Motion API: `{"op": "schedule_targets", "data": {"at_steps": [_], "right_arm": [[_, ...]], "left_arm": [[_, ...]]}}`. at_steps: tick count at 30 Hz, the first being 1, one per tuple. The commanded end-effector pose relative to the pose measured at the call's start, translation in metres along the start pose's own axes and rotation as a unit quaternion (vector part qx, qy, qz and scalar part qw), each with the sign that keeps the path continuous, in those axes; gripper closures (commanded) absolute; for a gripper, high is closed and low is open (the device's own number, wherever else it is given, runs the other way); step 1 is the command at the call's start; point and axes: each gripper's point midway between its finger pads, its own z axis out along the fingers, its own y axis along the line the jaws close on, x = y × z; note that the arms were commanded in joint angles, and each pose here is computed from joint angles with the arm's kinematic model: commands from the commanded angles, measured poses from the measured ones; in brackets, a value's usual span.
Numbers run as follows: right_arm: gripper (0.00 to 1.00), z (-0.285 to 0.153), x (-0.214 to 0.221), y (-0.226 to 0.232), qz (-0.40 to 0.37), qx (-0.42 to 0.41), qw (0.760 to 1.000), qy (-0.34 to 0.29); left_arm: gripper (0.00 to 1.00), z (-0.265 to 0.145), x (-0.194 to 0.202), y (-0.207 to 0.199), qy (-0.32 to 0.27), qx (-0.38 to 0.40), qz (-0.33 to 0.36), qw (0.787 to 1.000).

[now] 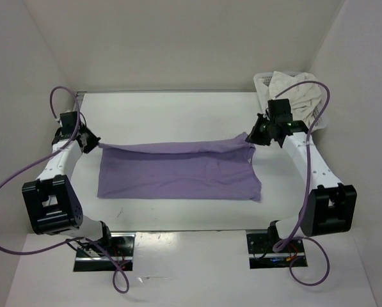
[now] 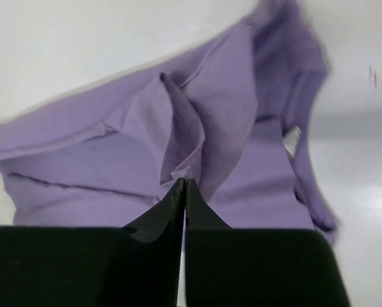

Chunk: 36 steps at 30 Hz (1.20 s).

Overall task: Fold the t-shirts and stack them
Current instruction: Fold the other side of the tshirt into a rectangle

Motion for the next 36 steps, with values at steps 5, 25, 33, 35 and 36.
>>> {"op": "schedule_targets", "data": {"at_steps": [5, 25, 33, 35, 36], "right_arm": [[0.96, -0.017, 0.055, -0.047, 0.001, 0.087, 0.994, 0.068], [0.67, -0.024, 0.089, -0.068, 0.005, 0.127, 0.983, 0.130], [1.00, 0.039, 0.069, 0.001, -0.052, 0.038, 0.993, 0.104], [1.00, 0.061, 0.059, 0.023, -0.058, 0.018, 0.995, 0.083], [0.97, 0.080, 0.064, 0.018, -0.056, 0.028, 0.993, 0.099]], "left_arm": [[1.00, -0.007, 0.009, 0.016, 0.008, -0.016, -0.005, 1.000], [0.61, -0.027, -0.004, 0.022, -0.008, -0.017, -0.035, 0.999], [0.69, -0.014, 0.024, -0.039, 0.027, 0.080, -0.009, 0.996], [0.70, -0.006, 0.049, -0.051, 0.057, 0.088, 0.006, 0.994], [0.71, -0.007, 0.063, -0.067, 0.070, 0.107, 0.024, 0.991]]}}
